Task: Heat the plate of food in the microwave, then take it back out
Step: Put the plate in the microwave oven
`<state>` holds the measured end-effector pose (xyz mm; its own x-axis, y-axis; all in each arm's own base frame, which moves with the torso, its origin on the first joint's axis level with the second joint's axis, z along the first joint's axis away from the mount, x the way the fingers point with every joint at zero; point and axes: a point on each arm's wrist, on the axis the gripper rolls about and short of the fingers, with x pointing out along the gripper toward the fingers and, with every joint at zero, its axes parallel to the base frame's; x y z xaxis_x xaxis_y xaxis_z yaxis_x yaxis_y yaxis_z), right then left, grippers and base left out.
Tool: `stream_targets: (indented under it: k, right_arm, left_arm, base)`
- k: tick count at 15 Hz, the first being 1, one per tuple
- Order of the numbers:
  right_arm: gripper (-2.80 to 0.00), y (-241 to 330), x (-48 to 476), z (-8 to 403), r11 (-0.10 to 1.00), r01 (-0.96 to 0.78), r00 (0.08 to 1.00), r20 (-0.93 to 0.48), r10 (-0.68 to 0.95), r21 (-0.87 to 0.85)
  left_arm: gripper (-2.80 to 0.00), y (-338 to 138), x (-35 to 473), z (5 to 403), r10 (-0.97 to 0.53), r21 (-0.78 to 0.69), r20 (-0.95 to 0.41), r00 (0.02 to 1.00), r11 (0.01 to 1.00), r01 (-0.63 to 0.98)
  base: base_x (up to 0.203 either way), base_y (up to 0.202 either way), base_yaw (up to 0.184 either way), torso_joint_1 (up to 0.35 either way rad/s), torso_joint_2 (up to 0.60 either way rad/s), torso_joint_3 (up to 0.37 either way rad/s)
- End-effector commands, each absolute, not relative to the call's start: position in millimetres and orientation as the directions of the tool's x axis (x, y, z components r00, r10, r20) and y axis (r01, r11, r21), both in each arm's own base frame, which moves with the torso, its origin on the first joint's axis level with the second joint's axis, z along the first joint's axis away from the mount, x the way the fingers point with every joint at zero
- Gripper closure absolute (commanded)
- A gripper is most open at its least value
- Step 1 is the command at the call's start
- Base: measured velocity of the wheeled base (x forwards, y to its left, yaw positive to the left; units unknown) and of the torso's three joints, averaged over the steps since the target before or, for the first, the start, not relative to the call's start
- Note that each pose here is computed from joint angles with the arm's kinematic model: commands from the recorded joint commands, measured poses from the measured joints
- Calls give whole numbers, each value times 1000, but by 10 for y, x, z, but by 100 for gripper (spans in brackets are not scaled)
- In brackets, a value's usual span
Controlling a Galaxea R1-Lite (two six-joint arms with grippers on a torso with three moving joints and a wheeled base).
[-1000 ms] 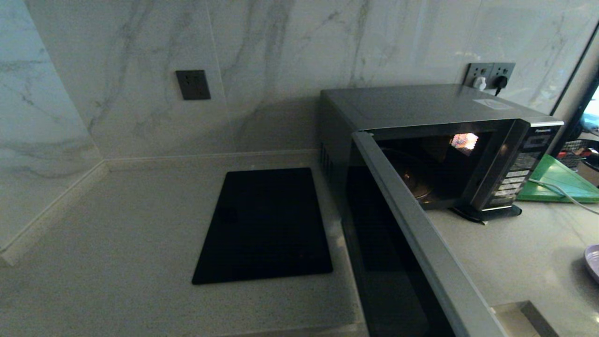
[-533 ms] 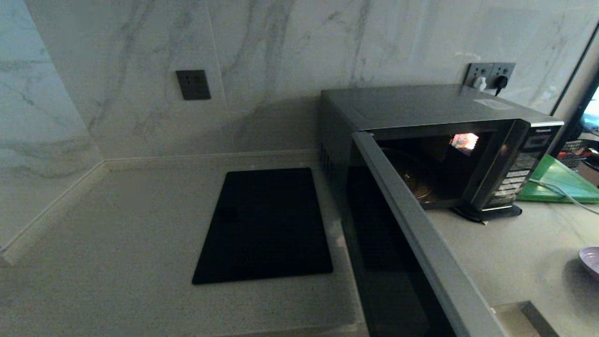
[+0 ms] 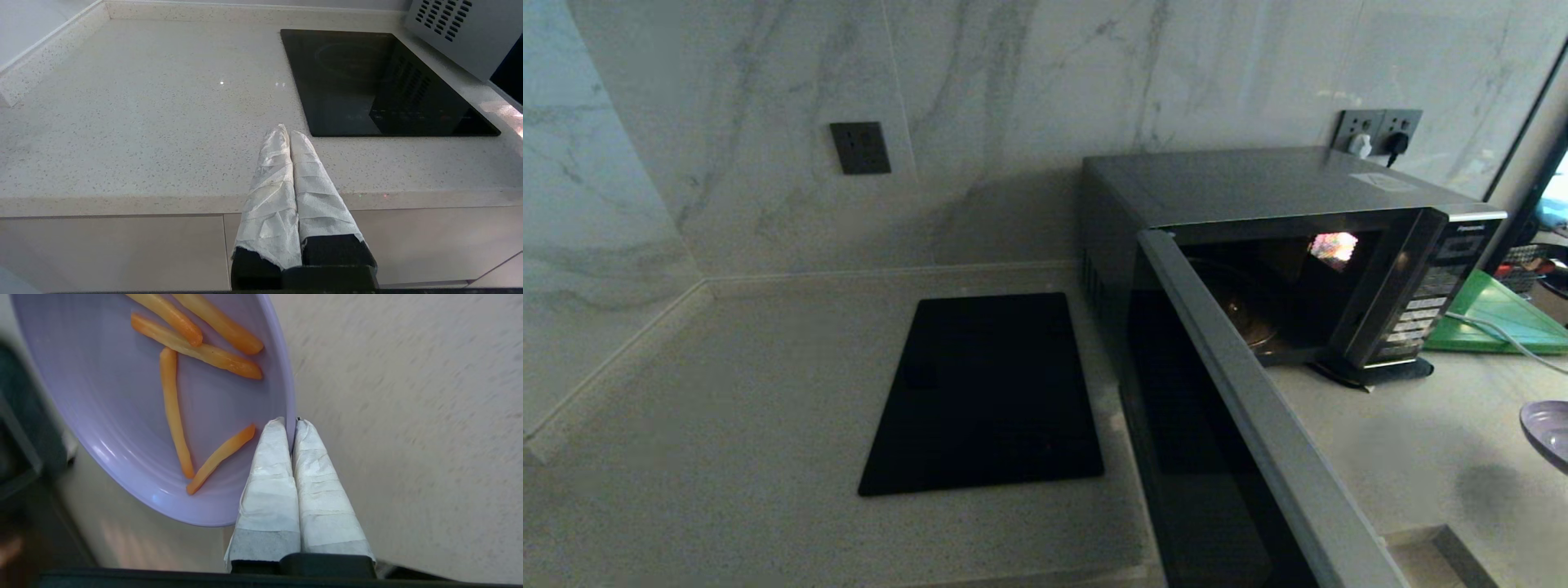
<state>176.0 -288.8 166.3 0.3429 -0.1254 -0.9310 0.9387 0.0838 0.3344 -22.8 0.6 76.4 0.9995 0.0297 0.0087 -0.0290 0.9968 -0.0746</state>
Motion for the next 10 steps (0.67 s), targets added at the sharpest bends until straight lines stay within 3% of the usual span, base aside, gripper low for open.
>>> stream_targets:
  k: [1,7,10]
  right_arm:
    - [0,-2679,1653,1873,142,915,396,-908,-136,378]
    - [0,-1954,1828,2092,375,829,468,-882,-59,415]
    - [0,-1601,1984,2198,414,794,496,-868,-18,445]
  left_arm:
    - [0,6,-227,765,31,-75,8,1000,997,-30]
    - [0,6,-227,765,31,-75,8,1000,997,-30]
    - [0,6,-227,765,31,-75,8,1000,997,-30]
  base:
    - [0,0,0,0,0,0]
    - [0,0,0,0,0,0]
    - [0,0,0,0,0,0]
